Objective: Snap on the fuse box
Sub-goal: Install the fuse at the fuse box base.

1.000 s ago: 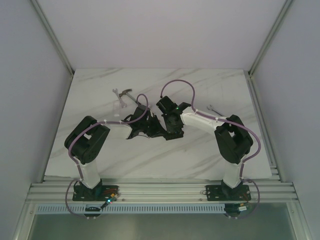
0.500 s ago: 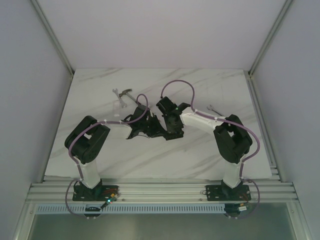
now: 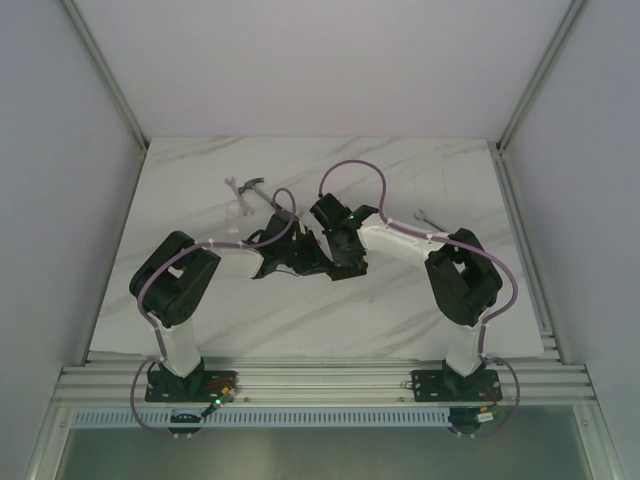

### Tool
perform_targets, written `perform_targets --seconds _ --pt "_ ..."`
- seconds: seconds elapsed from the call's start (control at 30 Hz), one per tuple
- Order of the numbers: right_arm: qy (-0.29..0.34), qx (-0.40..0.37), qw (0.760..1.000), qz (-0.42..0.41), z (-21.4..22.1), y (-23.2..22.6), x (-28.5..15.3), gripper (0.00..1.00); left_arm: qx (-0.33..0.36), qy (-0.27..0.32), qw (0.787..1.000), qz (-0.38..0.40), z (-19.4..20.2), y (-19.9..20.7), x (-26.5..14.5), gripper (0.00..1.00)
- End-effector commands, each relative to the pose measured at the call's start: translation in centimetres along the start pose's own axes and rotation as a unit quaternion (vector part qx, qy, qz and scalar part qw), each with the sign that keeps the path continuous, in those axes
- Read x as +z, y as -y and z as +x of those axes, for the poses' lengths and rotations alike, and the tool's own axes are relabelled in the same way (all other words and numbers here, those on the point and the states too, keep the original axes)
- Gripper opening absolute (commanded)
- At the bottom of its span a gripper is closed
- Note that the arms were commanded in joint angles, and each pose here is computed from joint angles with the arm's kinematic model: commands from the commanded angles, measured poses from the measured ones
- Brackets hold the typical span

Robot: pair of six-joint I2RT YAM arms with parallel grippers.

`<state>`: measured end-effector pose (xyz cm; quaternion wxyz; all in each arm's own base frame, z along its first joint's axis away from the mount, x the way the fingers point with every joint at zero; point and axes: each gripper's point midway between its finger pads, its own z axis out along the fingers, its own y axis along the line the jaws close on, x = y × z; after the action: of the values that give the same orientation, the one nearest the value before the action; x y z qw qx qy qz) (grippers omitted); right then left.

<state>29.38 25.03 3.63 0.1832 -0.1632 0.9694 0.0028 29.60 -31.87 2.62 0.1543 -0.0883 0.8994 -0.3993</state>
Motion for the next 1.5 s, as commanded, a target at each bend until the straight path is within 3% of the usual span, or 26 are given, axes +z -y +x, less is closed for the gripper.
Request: perform_targets --seconds 0.0,0.07,0.13,0.43,1.0,1.47 --pt "-0.171 -0.055 0.982 0.049 8.9 2.2 2.2 0.00 -0.028 -0.025 0.991 -0.132 2.8 -8.1 0.1 0.31" --pt "-0.146 -0.047 0.987 0.036 7.3 1.5 1.2 0.00 -0.026 -0.023 0.991 -0.131 2.8 -8.0 0.1 0.31" --pt "-0.128 -0.038 0.991 0.025 6.0 1.0 0.4 0.09 -0.025 -0.021 0.991 -0.130 2.7 -8.0 0.0 0.31" --pt "-0.083 -0.006 0.997 0.011 2.9 0.2 -1.5 0.30 -0.021 -0.017 0.992 -0.122 2.5 -7.5 -0.1 0.31" --pt "-0.061 0.035 0.998 0.001 1.3 0.0 -1.5 0.24 -0.022 -0.018 0.992 -0.119 2.5 -7.4 0.0 0.31" --pt "-0.014 0.066 0.998 -0.006 -1.4 0.1 -2.7 0.34 -0.023 -0.020 0.993 -0.117 2.5 -7.3 0.1 0.31"
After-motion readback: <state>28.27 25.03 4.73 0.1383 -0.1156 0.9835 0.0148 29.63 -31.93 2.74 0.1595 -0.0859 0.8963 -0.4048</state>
